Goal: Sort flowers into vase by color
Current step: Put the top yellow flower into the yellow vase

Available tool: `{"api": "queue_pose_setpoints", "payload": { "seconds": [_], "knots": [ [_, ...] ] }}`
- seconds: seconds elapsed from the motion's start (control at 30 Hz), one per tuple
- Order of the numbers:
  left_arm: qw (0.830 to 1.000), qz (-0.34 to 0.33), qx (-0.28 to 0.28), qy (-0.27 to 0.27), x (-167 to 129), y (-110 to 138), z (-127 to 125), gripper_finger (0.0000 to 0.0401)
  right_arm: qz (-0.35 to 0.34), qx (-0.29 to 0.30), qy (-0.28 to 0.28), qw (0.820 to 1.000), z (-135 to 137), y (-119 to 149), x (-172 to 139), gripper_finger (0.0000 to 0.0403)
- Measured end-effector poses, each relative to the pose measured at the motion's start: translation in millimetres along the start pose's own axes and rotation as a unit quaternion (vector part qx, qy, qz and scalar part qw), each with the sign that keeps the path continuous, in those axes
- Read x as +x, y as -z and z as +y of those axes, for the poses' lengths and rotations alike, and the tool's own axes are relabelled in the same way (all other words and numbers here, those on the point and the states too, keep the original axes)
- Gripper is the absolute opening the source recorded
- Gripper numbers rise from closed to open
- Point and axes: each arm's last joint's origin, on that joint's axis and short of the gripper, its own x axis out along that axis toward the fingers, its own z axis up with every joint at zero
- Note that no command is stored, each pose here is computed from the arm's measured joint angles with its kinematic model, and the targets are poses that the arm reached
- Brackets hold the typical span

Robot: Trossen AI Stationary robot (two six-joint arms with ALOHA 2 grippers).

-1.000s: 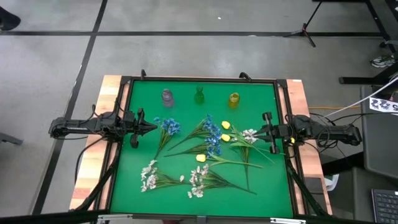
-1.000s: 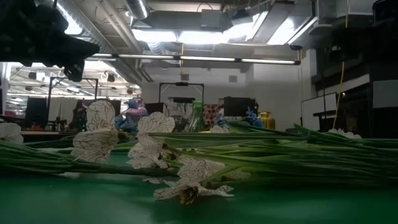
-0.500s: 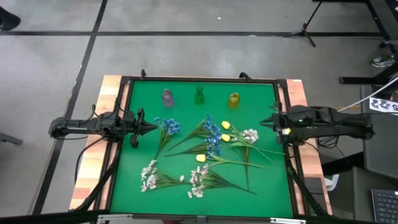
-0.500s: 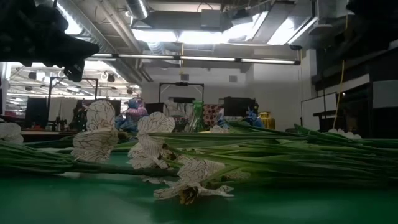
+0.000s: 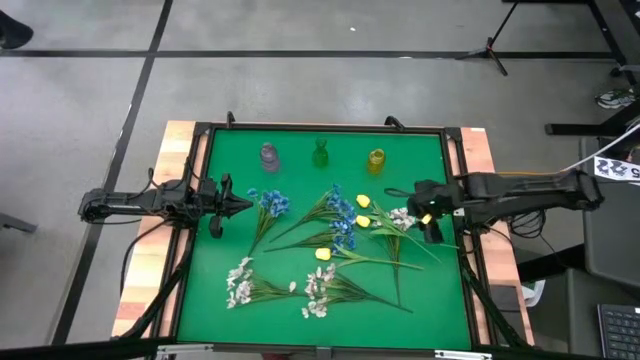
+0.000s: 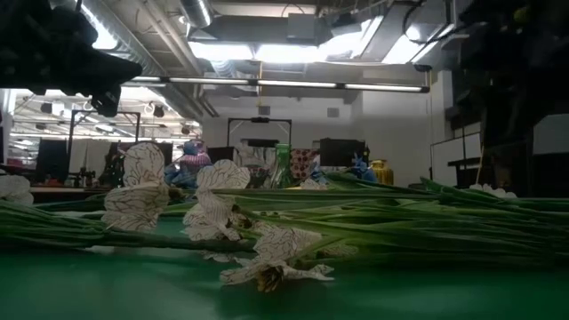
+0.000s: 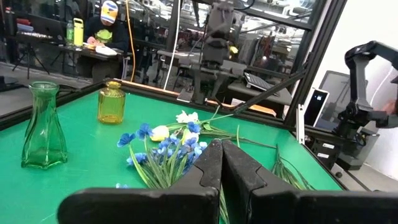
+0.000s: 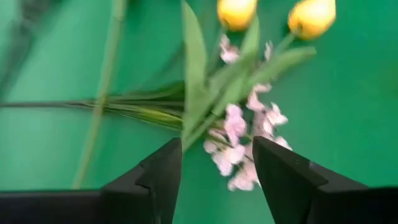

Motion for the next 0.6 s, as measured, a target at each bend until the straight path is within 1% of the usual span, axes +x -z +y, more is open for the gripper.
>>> {"api": "queue_pose_setpoints", "payload": {
  "seconds": [0.17,0.23,0.33,0.47,0.53,0.6],
  "knots": [
    [1.0,0.0,0.0,0.0,0.0,0.0,0.0,0.0,0.046,0.003,0.002,0.999,-1.8,-4.4,17.2,0.0161],
    [1.0,0.0,0.0,0.0,0.0,-0.1,0.0,0.0,0.044,-0.001,0.013,0.999,-3.1,-8.0,22.1,0.0149],
    [1.0,0.0,0.0,0.0,0.0,0.0,0.0,0.0,0.003,-0.012,0.03,0.999,-4.9,-18.7,26.5,0.0138],
    [1.0,0.0,0.0,0.0,0.0,0.0,0.0,0.0,-0.074,-0.016,0.041,0.996,-6.4,-37.7,31.8,0.0134],
    [1.0,0.0,0.0,0.0,0.0,0.0,0.0,0.0,-0.088,-0.017,0.057,0.994,-7.9,-43.8,37.1,0.0134],
    [1.0,0.0,0.0,0.0,0.0,0.0,0.0,0.0,-0.082,-0.017,0.077,0.994,-9.8,-46.4,43.9,0.0134]
  ]
}}
